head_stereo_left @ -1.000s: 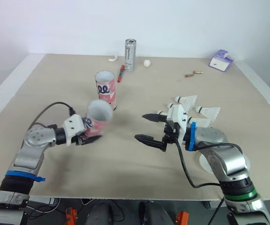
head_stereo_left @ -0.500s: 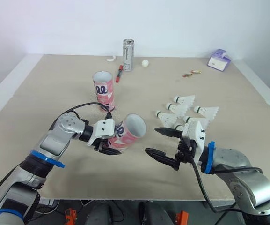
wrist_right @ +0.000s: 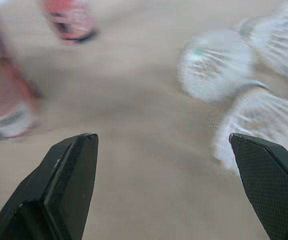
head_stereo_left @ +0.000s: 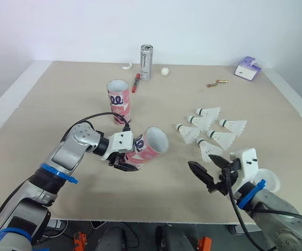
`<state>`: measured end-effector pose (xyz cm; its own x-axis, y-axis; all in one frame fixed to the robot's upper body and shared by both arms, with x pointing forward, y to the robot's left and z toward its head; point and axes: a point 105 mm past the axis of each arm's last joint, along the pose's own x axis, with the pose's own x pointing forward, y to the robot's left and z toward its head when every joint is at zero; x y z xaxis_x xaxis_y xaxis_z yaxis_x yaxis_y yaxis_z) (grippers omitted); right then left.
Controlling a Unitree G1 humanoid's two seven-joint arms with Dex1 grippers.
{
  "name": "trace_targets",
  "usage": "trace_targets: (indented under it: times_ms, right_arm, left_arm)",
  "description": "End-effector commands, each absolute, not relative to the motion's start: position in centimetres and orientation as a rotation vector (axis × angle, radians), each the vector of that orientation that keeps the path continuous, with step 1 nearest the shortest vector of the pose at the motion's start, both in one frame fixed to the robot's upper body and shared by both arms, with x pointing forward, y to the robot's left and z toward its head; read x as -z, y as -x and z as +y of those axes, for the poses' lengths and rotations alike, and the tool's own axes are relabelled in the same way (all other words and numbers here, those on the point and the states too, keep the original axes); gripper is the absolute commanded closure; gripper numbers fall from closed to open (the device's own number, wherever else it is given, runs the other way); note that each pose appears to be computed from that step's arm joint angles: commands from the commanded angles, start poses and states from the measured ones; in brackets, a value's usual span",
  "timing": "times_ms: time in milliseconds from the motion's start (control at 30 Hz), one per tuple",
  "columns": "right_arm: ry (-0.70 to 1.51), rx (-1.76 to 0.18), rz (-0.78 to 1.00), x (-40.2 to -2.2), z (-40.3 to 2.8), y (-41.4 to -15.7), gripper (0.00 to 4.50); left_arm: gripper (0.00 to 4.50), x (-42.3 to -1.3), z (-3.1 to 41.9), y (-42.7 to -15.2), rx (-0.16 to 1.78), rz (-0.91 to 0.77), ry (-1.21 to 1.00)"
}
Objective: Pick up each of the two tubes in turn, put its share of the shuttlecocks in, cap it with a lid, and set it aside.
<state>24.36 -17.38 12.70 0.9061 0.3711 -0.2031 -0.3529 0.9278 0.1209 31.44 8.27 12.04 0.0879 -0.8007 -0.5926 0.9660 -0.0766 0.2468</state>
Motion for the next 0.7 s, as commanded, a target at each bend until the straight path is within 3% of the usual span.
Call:
trace_targets:
  times_ms: [33,700]
  right_arm:
    - [-0.063,-0.27,0.2,-13.3,-17.5,-24.9,0.0]
    - [-0.109,-0.044,0.262,-12.8,-17.9,-29.1,0.0]
  left_arm:
    - [1.47,-12.1,7.9,-31.5,1.496,0.292,-0.728]
    - [1.47,-11.7,7.6,-31.0,1.488,0.302,-0.699]
